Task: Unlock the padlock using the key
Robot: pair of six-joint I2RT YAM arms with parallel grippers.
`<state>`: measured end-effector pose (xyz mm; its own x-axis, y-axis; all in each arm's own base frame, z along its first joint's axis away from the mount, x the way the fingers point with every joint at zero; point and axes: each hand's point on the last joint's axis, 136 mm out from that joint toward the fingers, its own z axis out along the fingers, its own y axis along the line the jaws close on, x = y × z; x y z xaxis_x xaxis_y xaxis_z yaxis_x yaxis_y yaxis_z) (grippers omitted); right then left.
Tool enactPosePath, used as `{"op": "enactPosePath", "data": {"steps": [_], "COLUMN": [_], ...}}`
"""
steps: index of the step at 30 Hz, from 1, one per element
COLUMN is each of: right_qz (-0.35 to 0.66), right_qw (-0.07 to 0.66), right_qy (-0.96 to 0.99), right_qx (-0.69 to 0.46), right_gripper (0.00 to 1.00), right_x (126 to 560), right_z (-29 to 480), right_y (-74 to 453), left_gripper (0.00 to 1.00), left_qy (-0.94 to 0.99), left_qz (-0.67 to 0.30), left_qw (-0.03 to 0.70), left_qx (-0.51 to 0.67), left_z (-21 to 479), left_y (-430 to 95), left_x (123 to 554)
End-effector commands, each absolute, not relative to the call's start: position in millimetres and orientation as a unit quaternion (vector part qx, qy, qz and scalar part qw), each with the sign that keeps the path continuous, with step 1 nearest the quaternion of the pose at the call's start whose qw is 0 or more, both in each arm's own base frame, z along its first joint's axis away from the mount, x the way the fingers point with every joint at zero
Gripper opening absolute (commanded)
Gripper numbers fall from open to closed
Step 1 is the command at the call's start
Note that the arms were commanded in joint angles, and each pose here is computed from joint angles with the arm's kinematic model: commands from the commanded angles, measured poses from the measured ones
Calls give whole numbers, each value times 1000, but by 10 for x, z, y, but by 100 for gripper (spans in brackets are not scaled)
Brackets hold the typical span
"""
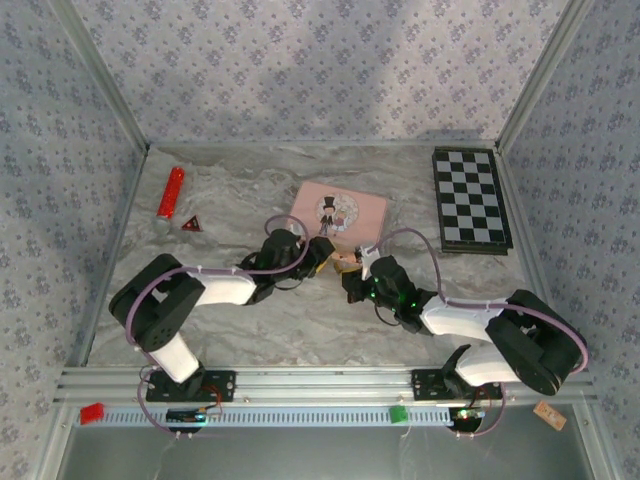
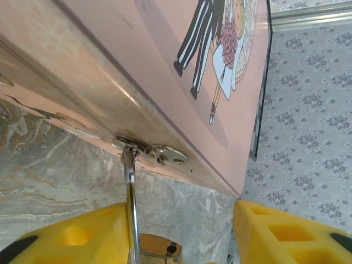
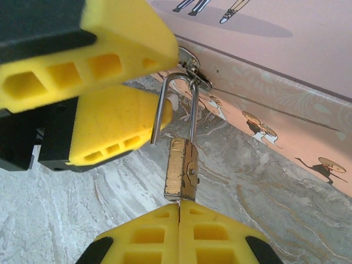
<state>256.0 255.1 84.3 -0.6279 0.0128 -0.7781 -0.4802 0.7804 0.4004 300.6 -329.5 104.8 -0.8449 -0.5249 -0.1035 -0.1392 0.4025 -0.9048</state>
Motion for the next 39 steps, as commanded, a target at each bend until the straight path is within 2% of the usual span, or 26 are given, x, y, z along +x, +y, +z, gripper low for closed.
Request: {"op": "enactPosePath", "data": {"steps": [1,3,7,15,18,23,32,36,39], "right_qz": [312,315,317,331,334,339,340,329,321], "right_qw": [390,385,379,362,355,344,335,340,349], "right_qy": [859,860,863,867,869,871,870,871,869], "right_qx": [-118,-110,-102,-82,-85,-89,-124,-133,-143], "right_gripper": [0,0,0,0,0,2,19,31,33], "right_x": [2534,2542,2542,2558,2555,2555,2555,2576,2594], "right_z": [749,724,678,646,628,595,551,581,633], "right_y": [2514,2497,2470,2450,2471,2503,2573,2548,2525], "left_gripper": [53,59,61,61,61,61,61,60,60], "left_qy": [812,817,832,862,888,887,897,898,897], "left_qz": [-503,-491,-464,-406,-349,-327,-267,-267,-269], "left_qw": [216,222,232,278,284,314,340,337,342], "left_qx": [-201,-204,-199,-121,-97,-84,-94,-94,-81], "left_z": [1142,1111,1089,1189,1095,1194,1249,1254,1319], "left_y": [-3175,-3101,-2964,-2746,-2539,-2269,-1852,-1758,-1749], "left_x": [3062,3080,3100,3132,3167,3212,3319,3386,3451]}}
